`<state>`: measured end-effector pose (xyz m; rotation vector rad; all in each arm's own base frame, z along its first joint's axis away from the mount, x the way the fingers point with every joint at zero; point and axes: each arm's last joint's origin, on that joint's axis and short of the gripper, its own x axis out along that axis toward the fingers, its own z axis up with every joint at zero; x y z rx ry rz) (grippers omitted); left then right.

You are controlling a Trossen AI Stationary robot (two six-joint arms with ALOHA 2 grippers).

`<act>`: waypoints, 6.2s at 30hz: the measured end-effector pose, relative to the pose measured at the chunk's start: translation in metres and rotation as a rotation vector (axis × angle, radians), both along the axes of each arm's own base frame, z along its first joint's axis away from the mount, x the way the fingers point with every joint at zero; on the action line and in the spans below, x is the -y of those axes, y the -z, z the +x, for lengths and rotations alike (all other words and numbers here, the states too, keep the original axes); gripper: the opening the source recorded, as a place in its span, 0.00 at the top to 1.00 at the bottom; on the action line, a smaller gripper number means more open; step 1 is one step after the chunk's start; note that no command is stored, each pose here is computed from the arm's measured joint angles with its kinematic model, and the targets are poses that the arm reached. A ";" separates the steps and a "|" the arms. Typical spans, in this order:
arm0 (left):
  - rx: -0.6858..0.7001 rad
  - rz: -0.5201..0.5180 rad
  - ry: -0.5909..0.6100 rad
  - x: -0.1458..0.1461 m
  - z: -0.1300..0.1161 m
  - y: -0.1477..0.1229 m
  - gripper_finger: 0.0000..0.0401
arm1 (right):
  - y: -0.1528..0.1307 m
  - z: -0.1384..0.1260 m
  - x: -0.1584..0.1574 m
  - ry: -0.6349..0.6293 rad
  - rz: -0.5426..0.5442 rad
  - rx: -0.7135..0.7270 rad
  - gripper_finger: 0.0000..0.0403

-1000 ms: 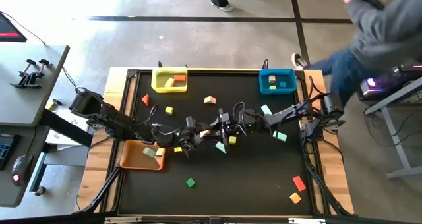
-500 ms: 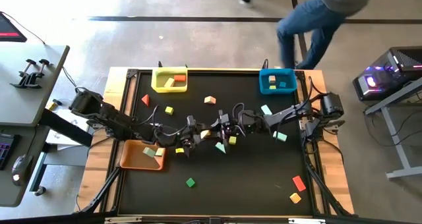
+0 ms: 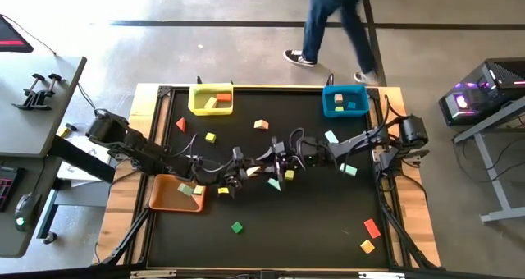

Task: Sort blocks by size
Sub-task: Put the yellow wooden block into the orange bin, then put the light green wooden block into the blue bin

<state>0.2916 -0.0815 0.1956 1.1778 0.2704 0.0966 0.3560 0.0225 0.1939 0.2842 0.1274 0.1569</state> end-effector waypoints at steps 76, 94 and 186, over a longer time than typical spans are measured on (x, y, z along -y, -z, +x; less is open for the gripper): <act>-0.455 -1.389 -0.724 0.035 -0.155 -0.013 0.33 | -0.033 -0.022 0.004 0.154 -0.135 -0.066 0.54; -0.025 -1.262 0.055 0.005 -0.092 -0.012 0.33 | -0.073 -0.066 -0.017 0.251 -0.247 -0.147 0.54; 0.113 -1.266 0.081 -0.035 -0.018 0.031 0.33 | 0.122 -0.056 -0.041 -0.031 -0.303 -0.496 0.59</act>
